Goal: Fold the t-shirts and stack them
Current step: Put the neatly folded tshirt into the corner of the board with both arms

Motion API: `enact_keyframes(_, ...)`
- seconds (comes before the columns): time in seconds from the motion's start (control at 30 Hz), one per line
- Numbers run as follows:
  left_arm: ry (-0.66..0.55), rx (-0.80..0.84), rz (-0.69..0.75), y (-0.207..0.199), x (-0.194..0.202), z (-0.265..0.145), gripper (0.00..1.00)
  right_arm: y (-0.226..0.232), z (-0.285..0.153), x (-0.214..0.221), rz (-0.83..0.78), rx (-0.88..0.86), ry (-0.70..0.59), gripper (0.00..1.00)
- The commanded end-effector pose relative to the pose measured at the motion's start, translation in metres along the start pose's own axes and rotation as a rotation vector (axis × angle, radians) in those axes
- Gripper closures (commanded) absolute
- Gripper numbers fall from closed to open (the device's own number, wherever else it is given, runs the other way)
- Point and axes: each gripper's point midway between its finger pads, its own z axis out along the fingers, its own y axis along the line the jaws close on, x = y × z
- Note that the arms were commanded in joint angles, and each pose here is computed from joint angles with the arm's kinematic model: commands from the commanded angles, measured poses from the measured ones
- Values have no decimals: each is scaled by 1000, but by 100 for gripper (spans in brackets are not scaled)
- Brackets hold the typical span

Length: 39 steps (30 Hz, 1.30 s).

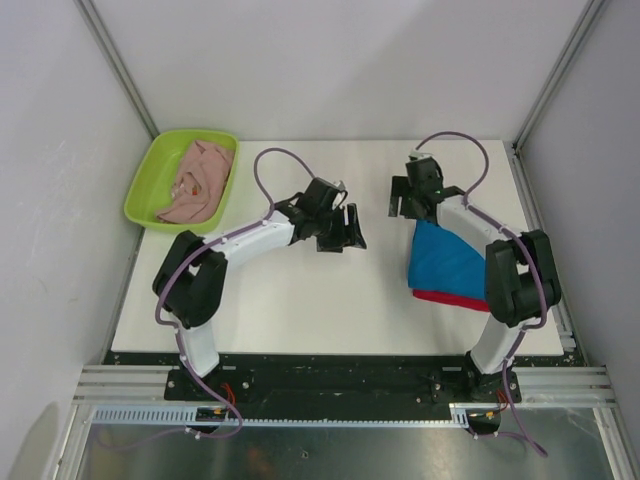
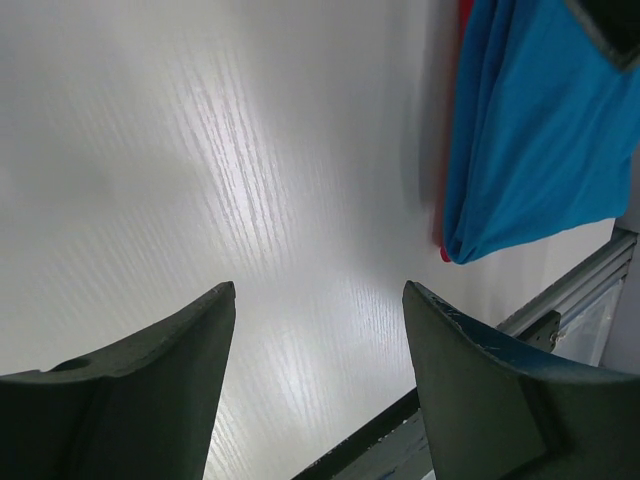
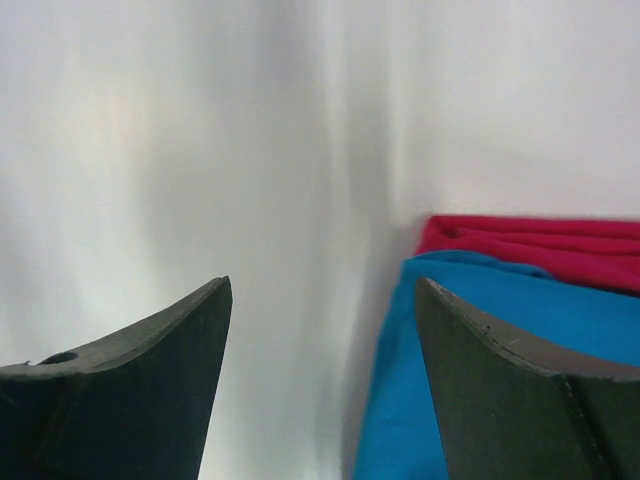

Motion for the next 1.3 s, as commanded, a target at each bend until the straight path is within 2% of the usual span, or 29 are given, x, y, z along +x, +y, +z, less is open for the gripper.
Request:
enact_keyframes(0.0, -34, 50, 35, -11, -11, -17, 27, 30, 0, -6, 59, -16, -27, 23)
enact_keyframes(0.17, -34, 50, 31, -9, -11, -18, 27, 45, 22, 32, 194, -16, 92, 23)
enact_keyframes(0.4, -38, 45, 24, -4, -10, -23, 27, 25, 40, 66, 328, 123, 161, 23)
enact_keyframes(0.67, -34, 38, 14, 2, -7, -25, 28, -10, 14, 109, 453, 208, 200, 23)
enact_keyframes(0.97, -27, 38, -5, 4, -1, -28, 28, -47, -29, 156, 513, 253, 214, 23)
enact_keyframes(1.27, -33, 32, -13, 7, 2, -30, 28, -80, -54, 167, 560, 259, 194, 23)
